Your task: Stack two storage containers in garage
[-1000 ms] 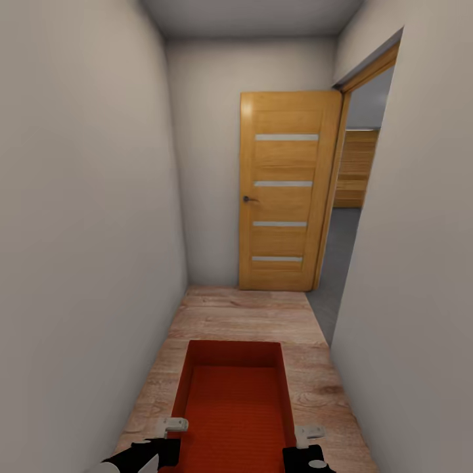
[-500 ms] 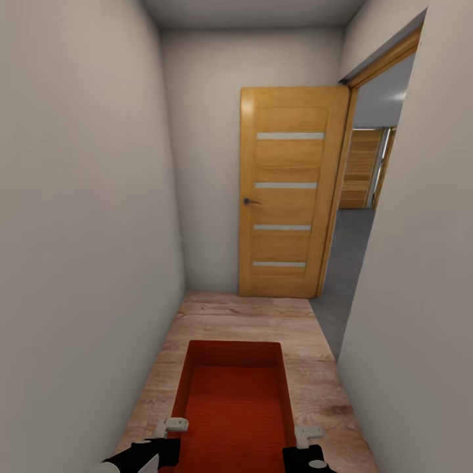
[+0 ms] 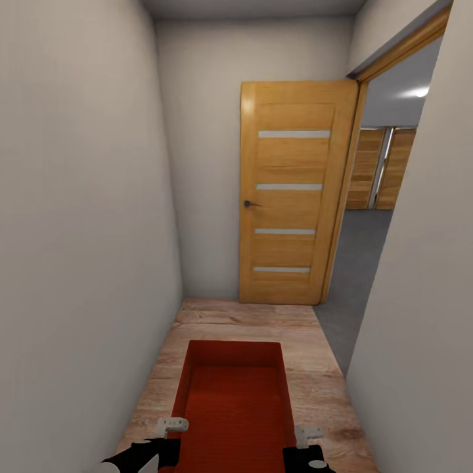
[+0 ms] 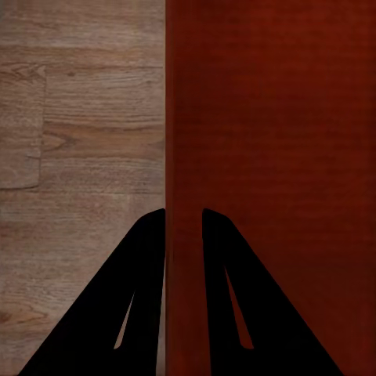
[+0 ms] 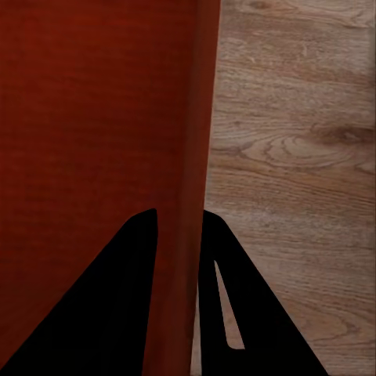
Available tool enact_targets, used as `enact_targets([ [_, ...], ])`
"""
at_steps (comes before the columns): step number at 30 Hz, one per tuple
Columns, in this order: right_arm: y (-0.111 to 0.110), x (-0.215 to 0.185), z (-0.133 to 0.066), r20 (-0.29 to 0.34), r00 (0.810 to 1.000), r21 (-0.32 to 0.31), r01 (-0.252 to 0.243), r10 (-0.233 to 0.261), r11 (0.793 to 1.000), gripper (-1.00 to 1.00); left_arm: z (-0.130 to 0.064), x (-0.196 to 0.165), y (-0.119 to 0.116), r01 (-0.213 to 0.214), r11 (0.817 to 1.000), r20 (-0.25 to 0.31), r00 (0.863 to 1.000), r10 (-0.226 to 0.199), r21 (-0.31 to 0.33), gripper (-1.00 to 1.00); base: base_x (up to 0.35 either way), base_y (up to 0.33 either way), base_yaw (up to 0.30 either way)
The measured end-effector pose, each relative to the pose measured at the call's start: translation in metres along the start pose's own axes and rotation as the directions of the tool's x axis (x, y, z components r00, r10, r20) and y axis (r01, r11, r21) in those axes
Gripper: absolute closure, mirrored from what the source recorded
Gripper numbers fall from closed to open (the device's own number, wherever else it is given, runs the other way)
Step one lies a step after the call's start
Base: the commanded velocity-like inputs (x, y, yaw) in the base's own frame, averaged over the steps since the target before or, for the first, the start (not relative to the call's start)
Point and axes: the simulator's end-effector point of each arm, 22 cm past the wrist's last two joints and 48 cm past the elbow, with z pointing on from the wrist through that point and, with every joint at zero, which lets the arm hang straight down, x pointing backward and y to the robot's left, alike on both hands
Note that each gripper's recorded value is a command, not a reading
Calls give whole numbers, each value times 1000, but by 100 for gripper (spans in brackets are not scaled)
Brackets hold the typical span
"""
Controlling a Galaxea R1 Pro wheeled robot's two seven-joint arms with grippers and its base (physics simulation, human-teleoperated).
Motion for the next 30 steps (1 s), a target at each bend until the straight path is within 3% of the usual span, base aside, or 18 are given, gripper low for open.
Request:
enact_targets([
  [30,0,0,0,0,1000,0,0,0,1000,100,0,0,0,0,1000,0,1000,0,0,100,324,0,0],
])
